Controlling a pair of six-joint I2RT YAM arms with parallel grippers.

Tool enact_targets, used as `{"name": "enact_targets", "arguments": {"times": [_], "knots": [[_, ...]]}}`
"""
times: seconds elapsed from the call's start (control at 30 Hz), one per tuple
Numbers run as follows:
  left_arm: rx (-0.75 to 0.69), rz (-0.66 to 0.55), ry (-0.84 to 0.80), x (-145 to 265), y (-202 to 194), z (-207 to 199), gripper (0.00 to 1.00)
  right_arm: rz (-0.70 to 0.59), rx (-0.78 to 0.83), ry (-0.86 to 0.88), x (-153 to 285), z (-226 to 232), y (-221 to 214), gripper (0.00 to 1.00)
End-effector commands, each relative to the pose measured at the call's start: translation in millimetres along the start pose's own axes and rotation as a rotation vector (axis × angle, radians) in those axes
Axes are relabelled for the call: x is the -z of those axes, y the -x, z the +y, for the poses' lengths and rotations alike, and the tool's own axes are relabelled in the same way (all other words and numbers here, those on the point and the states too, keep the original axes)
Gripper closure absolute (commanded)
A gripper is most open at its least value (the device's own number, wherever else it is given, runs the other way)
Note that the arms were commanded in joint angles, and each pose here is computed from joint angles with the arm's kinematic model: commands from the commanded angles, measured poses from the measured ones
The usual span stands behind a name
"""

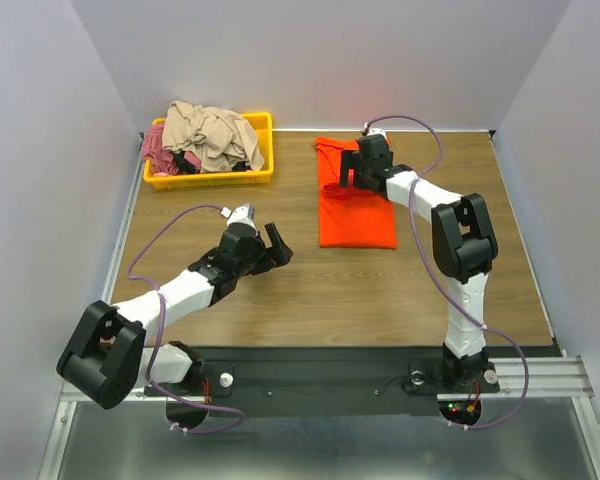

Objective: Fold and stack the t-shirts
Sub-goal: Fold the folded rectangular tshirt in 1/3 of the way, then grab one side of the 2/3 rectangular tshirt with both arms

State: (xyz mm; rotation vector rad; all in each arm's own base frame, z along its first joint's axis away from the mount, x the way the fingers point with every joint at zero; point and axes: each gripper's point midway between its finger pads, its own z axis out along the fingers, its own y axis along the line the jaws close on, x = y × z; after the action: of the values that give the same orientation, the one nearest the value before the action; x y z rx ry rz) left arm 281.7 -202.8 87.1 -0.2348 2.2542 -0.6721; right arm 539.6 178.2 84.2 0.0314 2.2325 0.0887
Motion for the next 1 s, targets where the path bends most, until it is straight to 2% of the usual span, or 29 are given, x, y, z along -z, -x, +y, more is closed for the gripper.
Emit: {"name": "enact_targets", "arguments": {"times": [0.0, 0.07, 0.13, 0.17, 0.23, 0.33, 0.37, 0.4, 0.47, 0.53, 0.6, 0.67, 0.73, 0.8, 0.97], "knots": [[-0.003, -0.027, -0.026, 0.2, 10.9, -11.2, 0.01, -0.111, -0.032, 0.017, 28.2, 0.7, 45.0, 0.00], [0.003, -0.029, -0.035, 0.1, 11.4, -13.2, 0.01, -0.114, -0.045, 0.024, 35.7, -0.1, 46.3, 0.00], [0.001, -0.040, -0.052, -0.6, 16.0, -18.5, 0.01, -0.085, -0.062, 0.018, 43.3, -5.4, 29.9, 0.00], [-0.002, -0.017, -0.077, -2.4, 12.8, -24.4, 0.01, -0.112, -0.105, 0.022, 60.1, -6.5, 39.2, 0.00], [-0.009, -0.006, -0.090, -9.4, 14.8, -31.6, 0.01, -0.065, -0.141, -0.010, 68.7, -18.3, 10.1, 0.00], [-0.018, 0.005, -0.132, -18.8, 17.2, -45.8, 0.01, -0.080, -0.189, -0.028, 101.7, -31.0, 3.2, 0.00], [-0.025, 0.015, -0.141, -26.6, 18.6, -51.4, 0.01, -0.027, -0.200, -0.052, 104.5, -40.7, -27.0, 0.00], [-0.033, 0.021, -0.165, -30.5, 19.3, -59.2, 0.01, -0.048, -0.217, -0.052, 119.6, -44.9, -25.1, 0.00], [-0.044, 0.035, -0.188, -44.3, 22.0, -71.0, 0.01, 0.021, -0.235, -0.078, 127.5, -56.7, -66.1, 0.00], [-0.052, 0.053, -0.205, -59.0, 22.3, -83.0, 0.02, 0.033, -0.253, -0.067, 141.2, -60.7, -79.4, 0.00], [-0.061, 0.059, -0.209, -70.4, 24.2, -89.7, 0.09, 0.067, -0.261, -0.091, 145.3, -70.5, -102.6, 0.00], [-0.071, 0.092, -0.220, -85.1, 18.8, -98.2, 0.20, 0.068, -0.286, -0.115, 148.4, -79.9, -108.4, 0.00], [-0.076, 0.093, -0.225, -94.1, 20.3, -106.5, 0.26, 0.081, -0.290, -0.134, 147.7, -86.1, -115.7, 0.00], [-0.087, 0.099, -0.197, -106.0, 16.4, -103.7, 0.27, 0.087, -0.291, -0.127, 146.5, -86.9, -116.1, 0.00], [-0.126, 0.046, -0.236, -114.8, 40.7, -130.8, 0.30, 0.096, -0.295, -0.063, 151.5, -75.9, -112.8, 0.00]]}}
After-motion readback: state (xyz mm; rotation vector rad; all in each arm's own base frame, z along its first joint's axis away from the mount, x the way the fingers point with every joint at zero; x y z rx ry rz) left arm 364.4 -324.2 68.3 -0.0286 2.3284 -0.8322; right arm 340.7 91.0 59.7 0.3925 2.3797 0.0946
